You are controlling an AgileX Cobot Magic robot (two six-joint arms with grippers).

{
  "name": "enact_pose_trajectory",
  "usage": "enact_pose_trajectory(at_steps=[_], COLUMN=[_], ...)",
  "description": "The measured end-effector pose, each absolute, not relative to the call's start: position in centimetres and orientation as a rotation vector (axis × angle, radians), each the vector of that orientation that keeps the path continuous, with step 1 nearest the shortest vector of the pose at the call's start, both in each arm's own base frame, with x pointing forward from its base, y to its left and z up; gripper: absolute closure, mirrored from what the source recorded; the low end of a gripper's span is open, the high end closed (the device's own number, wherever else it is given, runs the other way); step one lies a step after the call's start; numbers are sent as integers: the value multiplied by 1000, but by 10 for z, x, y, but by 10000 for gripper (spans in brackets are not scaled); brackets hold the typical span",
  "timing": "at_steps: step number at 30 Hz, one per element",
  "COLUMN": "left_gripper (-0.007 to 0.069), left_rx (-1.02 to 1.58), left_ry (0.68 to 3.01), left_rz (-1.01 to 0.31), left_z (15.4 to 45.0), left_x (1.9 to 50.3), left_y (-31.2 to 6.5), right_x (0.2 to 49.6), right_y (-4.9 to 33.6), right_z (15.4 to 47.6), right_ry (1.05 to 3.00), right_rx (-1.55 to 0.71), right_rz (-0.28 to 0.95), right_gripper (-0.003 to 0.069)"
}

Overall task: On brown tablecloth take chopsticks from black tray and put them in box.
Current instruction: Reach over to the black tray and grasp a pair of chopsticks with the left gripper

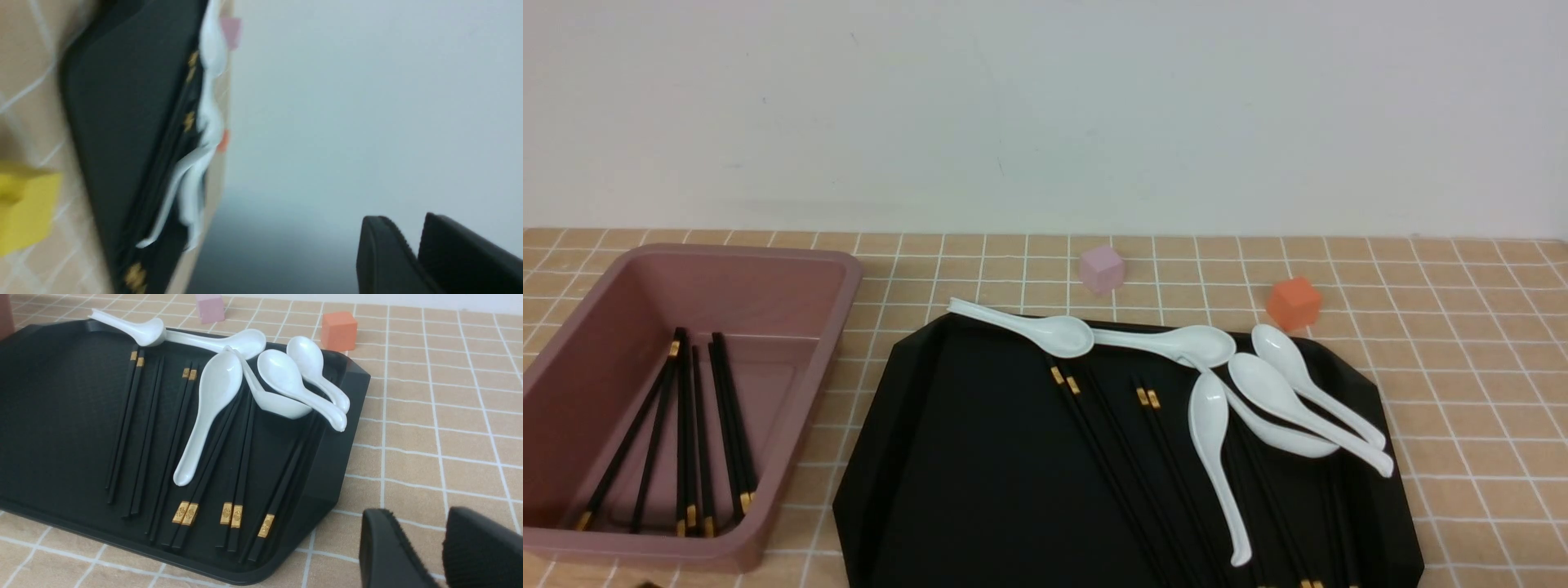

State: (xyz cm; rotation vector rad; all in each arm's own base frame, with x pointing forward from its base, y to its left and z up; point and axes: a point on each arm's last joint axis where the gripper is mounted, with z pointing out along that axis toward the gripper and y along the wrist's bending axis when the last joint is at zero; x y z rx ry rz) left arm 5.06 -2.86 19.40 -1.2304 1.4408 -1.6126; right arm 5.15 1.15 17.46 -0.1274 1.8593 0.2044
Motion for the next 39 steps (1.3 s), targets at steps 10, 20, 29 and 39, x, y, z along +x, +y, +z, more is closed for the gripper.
enact_pose_trajectory(at_steps=[10,20,29,39], left_gripper=[638,638,638,629], left_rx=[-726,-383,-240,-277], left_ry=[1505,2841,3060,3133], left_rz=[-1377,-808,-695,-306], left_z=[291,281,254,216], left_x=[48,168,225,297], left_y=[-32,-68,-162,-265], right_x=[51,51,51,51], right_y=[12,12,12,12], right_z=[175,175,175,175], right_ry=[1859,1859,1859,1859], right_rx=[-127,-127,-127,-127], right_rz=[204,204,204,204], right_gripper=[419,419,419,419])
